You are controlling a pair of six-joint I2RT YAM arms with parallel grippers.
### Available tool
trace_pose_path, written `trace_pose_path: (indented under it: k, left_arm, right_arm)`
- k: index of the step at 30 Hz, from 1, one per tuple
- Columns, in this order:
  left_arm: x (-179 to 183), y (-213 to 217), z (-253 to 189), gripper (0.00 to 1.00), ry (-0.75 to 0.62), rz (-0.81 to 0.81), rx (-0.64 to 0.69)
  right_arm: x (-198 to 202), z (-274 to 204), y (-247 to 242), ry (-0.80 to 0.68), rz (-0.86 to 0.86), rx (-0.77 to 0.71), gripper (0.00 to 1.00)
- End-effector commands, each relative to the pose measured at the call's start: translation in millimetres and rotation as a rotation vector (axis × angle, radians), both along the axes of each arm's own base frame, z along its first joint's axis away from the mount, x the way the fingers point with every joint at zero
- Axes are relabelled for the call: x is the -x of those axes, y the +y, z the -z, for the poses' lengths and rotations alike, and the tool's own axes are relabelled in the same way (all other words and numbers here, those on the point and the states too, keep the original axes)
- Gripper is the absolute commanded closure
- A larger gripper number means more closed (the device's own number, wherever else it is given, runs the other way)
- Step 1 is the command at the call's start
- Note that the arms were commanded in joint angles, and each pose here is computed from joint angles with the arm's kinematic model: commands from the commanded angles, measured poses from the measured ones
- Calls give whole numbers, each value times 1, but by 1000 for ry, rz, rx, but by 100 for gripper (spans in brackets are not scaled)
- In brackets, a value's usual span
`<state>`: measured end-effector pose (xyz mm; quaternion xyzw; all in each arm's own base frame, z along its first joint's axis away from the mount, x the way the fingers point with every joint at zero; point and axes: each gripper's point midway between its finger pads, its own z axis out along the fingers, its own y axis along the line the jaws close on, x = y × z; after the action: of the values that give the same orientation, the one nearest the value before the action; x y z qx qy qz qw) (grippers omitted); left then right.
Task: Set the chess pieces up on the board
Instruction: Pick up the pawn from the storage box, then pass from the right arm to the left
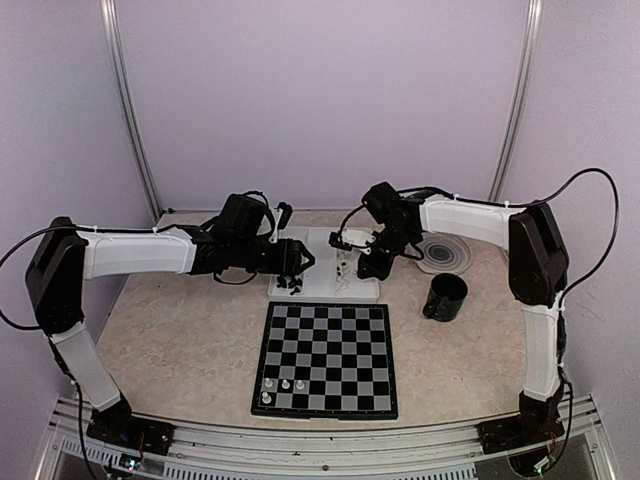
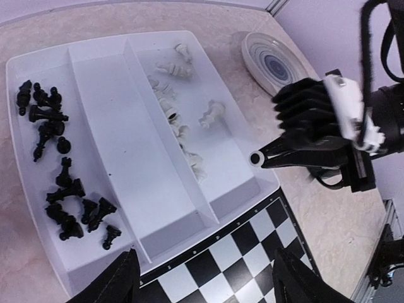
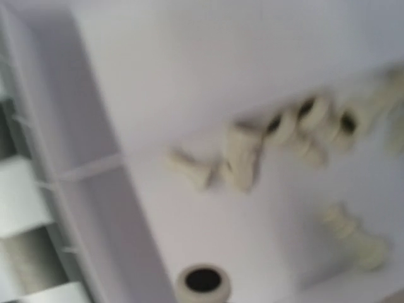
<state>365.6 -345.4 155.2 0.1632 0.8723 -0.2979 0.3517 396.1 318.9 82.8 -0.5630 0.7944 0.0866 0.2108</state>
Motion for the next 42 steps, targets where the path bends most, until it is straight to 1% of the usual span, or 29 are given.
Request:
trace_pose_path:
  k: [1,7,14,22,27,30,34,42]
  left_arm:
    - [4,-29,-15,30,50,76,205]
    - [12,-49,-11,34,126,154,303]
    - [23,-60,-4,39,203,224,359]
    - [27,-62,6,50,249,237,372]
    - [28,-63,8,61,268,246,383]
    - [28,-63,10,66,278,243,383]
    - [28,-61,12,68,289,237,385]
    - [30,-64,8,81,297,262,417]
  right_arm:
    - [22,-57,25,-15,-106,-182,99]
    - [45,-65,41,-29,-190,-199,98]
    - [62,-73,56,-61,-253,-193,98]
    - [71,-80,62,-78,-274,-197,97]
    - [71,-84,64,-93,-275,-199,97]
    - [72,-88,65,-100,-276,-207,97]
    - [74,-94,65,-106,-278,-219,97]
    - [75,-96,66,-108,-278,-228,96]
